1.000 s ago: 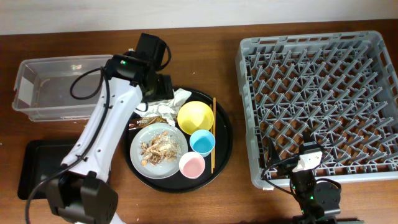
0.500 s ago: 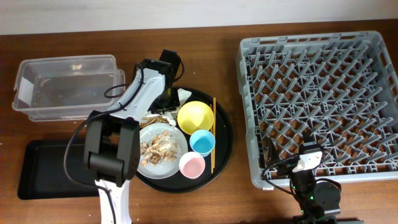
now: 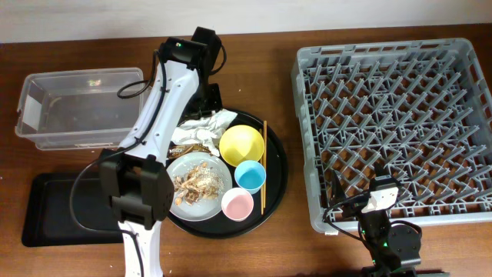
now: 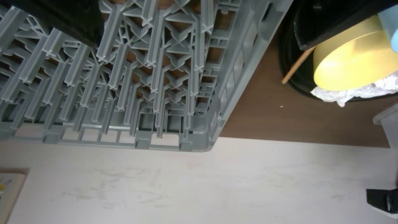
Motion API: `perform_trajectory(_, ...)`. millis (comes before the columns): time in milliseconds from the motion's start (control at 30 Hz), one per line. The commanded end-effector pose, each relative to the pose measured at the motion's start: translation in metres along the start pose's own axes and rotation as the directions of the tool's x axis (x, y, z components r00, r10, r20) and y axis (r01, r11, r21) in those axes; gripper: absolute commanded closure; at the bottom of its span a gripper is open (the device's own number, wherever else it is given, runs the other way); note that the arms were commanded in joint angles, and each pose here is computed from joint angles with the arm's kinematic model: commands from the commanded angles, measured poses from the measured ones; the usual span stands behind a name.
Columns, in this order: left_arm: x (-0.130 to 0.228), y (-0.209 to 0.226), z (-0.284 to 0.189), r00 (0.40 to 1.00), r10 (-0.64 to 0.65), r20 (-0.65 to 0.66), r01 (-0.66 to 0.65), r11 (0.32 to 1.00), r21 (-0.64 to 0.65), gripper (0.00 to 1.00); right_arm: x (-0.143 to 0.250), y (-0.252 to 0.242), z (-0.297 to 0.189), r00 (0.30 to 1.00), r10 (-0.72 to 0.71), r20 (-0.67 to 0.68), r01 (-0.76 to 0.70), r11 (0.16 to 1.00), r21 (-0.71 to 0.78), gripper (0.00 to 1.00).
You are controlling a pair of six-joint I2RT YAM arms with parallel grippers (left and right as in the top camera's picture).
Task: Sort waste into correct bins and load items into the dishwasher rack
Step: 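Reach the left gripper to the white tissue and grasp it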
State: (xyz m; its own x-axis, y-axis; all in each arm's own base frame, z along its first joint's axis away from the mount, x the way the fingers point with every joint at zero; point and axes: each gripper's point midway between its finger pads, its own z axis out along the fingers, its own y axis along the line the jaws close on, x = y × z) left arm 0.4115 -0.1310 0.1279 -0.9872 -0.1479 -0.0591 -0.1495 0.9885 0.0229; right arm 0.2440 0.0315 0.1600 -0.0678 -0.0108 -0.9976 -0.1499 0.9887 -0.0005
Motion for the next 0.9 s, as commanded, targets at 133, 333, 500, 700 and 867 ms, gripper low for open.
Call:
perform_trajectory(133, 0.016, 0.002, 0.059, 0.998, 0.002, -0.069, -0.004, 1.0, -0.028, 0.4, 0.002, -0.003, 0.0, 1.0, -0.005, -0.002, 0.005, 1.0, 0.012, 0.01)
perform_trajectory(333, 0.027, 0.005, 0.103, 0.997, 0.0, -0.08, -0.002, 0.999, -0.033, 0.5, 0.002, -0.003, 0.0, 1.0, -0.005, -0.002, 0.005, 1.0, 0.012, 0.01)
perform_trajectory(500, 0.026, 0.004, 0.114, 0.998, 0.0, -0.066, -0.001, 1.0, -0.026, 0.68, 0.002, -0.003, 0.0, 1.0, -0.005, -0.002, 0.005, 1.0, 0.012, 0.01)
perform_trajectory(700, 0.022, 0.003, 0.097, 0.998, 0.0, -0.068, -0.002, 1.0, -0.027, 1.0, 0.002, -0.003, 0.0, 1.0, -0.005, -0.002, 0.005, 1.0, 0.012, 0.01)
perform_trajectory(867, 0.022, 0.005, 0.055, 0.996, 0.0, -0.094, -0.004, 0.999, -0.041, 0.99, 0.002, -0.003, 0.0, 1.0, -0.005, -0.002, 0.005, 1.0, 0.012, 0.01)
